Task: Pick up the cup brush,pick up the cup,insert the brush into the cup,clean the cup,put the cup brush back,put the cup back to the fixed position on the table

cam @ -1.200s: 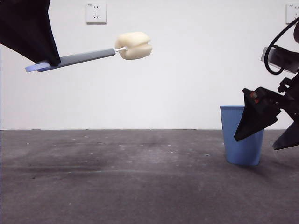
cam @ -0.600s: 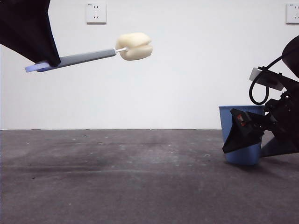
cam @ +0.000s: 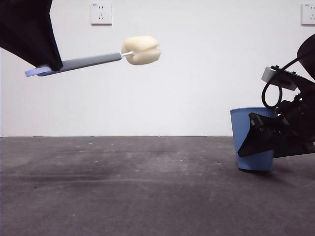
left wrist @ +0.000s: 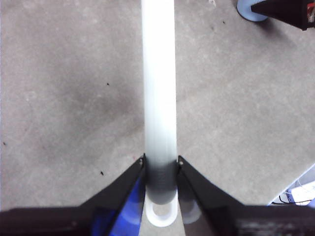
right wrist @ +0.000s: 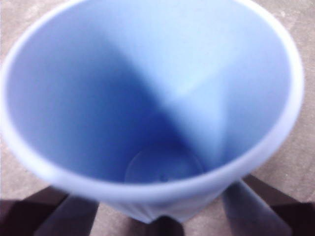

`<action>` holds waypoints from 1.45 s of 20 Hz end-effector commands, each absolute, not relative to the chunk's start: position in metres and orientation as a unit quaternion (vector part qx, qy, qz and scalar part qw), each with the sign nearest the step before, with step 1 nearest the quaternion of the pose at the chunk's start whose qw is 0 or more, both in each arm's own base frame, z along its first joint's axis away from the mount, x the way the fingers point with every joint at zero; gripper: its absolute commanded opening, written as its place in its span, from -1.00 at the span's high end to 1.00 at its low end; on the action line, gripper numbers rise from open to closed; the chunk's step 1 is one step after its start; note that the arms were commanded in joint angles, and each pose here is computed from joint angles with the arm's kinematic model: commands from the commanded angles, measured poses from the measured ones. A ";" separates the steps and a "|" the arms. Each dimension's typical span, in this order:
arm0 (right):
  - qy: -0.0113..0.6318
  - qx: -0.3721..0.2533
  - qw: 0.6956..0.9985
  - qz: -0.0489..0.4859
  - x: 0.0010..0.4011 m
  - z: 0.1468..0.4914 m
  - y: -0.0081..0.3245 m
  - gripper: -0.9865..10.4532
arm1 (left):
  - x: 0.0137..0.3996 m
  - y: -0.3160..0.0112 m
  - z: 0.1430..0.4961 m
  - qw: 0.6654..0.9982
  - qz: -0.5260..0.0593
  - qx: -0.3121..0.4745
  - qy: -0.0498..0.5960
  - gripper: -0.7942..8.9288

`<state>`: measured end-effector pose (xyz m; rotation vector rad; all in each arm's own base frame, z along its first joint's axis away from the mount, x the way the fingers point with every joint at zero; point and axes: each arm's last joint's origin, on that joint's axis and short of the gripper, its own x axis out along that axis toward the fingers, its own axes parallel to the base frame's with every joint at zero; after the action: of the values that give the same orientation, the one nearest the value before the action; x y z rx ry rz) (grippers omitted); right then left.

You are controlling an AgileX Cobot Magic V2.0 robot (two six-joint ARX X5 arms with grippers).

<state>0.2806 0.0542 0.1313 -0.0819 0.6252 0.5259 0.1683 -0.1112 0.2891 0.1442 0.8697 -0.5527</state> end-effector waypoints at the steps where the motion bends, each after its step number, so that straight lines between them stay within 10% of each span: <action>1: 0.307 -0.043 0.915 0.259 0.279 0.128 0.055 0.84 | 0.167 -0.110 0.288 0.866 -0.265 0.074 0.418 0.85; 14: 0.278 -0.039 0.917 0.284 0.250 0.191 0.061 0.85 | 0.164 -0.108 0.285 0.847 -0.287 0.136 0.426 0.85; 29: 0.380 -0.302 0.846 0.221 0.201 0.286 0.062 0.85 | 0.157 -0.103 0.279 0.802 -0.331 0.240 0.435 0.85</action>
<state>0.2004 0.0608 0.2854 -0.6109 0.8147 0.4495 0.1569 -0.1037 0.2793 0.4901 0.9449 -0.6966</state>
